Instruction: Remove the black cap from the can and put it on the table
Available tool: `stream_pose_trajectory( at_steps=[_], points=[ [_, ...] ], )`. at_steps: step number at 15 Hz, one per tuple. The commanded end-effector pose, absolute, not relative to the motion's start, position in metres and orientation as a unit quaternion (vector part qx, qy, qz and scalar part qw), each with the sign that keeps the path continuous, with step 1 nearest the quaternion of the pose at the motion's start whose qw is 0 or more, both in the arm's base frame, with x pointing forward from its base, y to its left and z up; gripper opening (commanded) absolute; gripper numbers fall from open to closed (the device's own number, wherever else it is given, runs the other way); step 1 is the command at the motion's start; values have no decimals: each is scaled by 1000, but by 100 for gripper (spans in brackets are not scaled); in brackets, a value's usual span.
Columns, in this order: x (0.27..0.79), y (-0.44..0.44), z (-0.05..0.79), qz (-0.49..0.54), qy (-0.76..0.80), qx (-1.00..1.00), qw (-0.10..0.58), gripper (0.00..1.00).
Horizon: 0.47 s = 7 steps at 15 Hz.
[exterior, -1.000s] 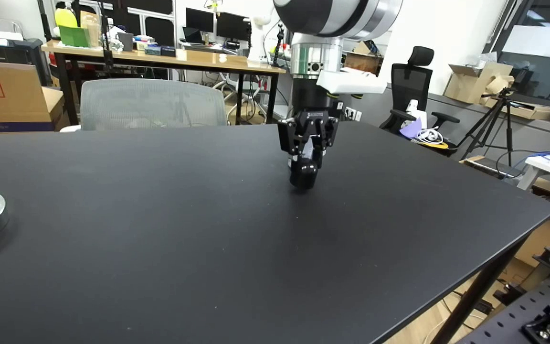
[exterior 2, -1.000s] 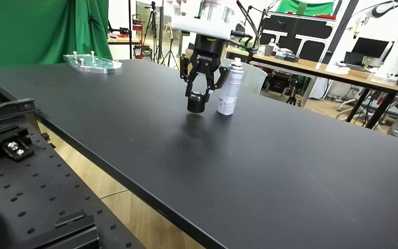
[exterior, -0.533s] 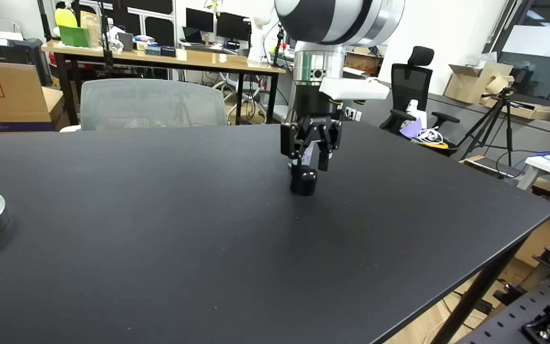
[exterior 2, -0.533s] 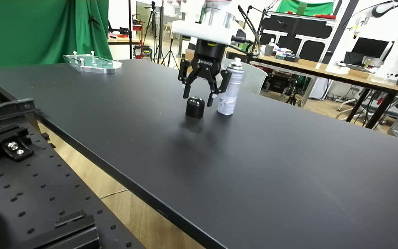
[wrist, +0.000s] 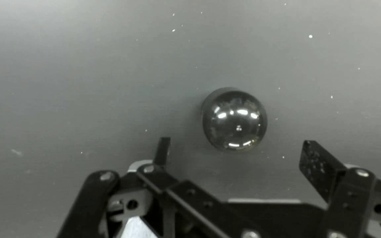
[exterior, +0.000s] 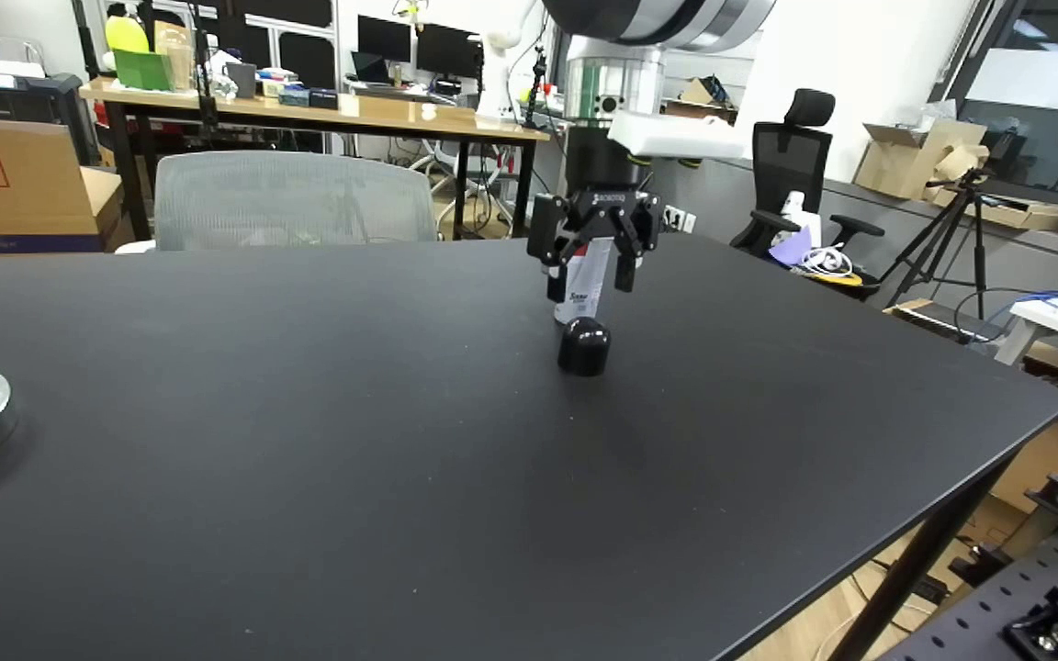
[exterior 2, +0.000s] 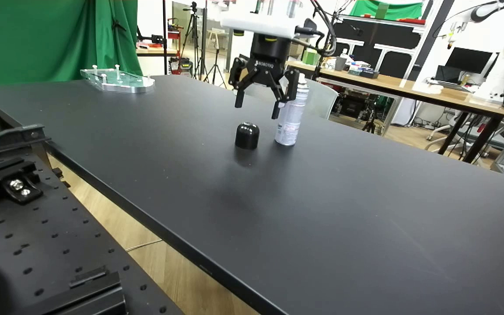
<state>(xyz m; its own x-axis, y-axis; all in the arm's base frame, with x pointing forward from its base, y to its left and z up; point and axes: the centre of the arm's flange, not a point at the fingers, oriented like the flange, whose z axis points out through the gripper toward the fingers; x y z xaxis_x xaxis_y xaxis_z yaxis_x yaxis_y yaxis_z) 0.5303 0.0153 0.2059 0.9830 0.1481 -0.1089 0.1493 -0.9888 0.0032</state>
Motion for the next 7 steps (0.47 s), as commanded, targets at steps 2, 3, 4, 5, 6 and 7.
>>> stream_pose_trajectory(
  at_steps=[2,3,4,5,6,7],
  points=[
    [529,18,247,-47,52,997,13,100],
    [529,18,252,-50,53,997,13,100],
    [528,18,256,-51,53,997,13,100],
    [528,18,259,-52,53,997,12,100],
    [527,18,262,-53,52,997,12,100],
    [527,17,264,-56,52,997,11,100]
  ],
)
